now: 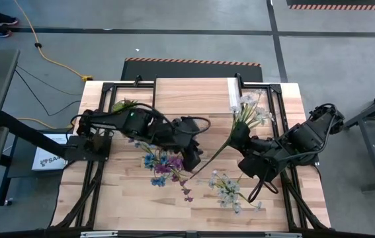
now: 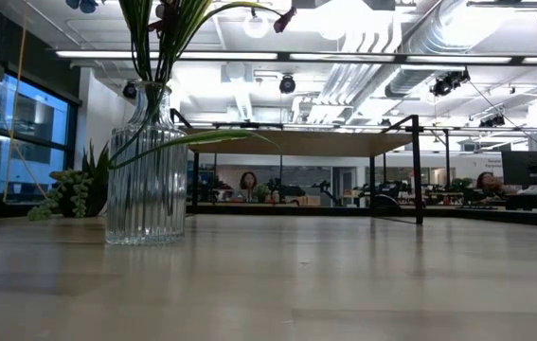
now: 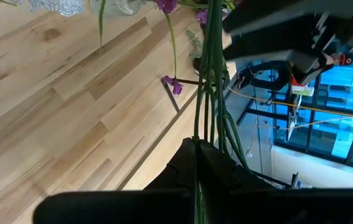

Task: Pick and place flowers into a vace then onto a shelf
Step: Put the white flowers into the right transparent vase

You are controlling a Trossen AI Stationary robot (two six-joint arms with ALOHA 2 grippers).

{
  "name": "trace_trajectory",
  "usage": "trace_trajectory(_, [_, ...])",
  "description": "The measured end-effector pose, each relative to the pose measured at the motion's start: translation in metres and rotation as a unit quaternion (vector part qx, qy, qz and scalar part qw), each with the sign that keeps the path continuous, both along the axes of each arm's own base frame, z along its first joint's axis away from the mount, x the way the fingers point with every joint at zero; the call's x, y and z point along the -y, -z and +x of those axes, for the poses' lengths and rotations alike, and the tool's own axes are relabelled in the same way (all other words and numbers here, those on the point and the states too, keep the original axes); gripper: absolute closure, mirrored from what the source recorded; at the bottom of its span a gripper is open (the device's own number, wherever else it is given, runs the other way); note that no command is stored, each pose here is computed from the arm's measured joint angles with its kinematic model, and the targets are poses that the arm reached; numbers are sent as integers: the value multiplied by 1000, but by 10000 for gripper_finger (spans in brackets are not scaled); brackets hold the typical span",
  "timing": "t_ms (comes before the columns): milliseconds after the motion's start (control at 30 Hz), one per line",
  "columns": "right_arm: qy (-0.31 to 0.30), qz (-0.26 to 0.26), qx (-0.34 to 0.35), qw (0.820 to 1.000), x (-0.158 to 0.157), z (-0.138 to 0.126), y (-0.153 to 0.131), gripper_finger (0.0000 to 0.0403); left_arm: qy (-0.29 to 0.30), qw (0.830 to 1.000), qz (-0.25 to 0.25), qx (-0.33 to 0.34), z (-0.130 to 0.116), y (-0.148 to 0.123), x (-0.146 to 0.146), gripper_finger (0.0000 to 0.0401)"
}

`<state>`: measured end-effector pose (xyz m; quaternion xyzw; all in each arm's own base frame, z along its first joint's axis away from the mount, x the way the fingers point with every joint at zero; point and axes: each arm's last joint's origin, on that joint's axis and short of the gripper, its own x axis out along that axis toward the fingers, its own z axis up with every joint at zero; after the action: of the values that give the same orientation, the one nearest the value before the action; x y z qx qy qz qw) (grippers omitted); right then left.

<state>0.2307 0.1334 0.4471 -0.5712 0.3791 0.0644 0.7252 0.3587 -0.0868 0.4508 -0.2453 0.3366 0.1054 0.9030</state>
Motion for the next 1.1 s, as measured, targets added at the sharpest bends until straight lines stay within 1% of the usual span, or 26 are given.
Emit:
trace_trajectory(267, [0, -1, 1, 1000, 0, 0, 0, 403, 9, 1000, -22, -7, 4, 0, -16, 203])
trace_trajectory(400, [-2, 0, 5, 1000, 0, 1, -1, 403, 14, 1000, -24, -6, 5, 0, -21, 203])
trace_trajectory(633, [-19, -4, 15, 1000, 0, 6, -3, 403, 29, 999, -24, 5, 7, -2, -20, 203])
trace_trajectory(867, [-5, -2, 11, 1000, 9, 11, -3, 403, 31, 999, -26, 5, 7, -2, -20, 203])
trace_trajectory(1100, [-10, 13, 1, 1000, 9, 11, -2, 403, 33, 999, -26, 5, 7, -2, -19, 203])
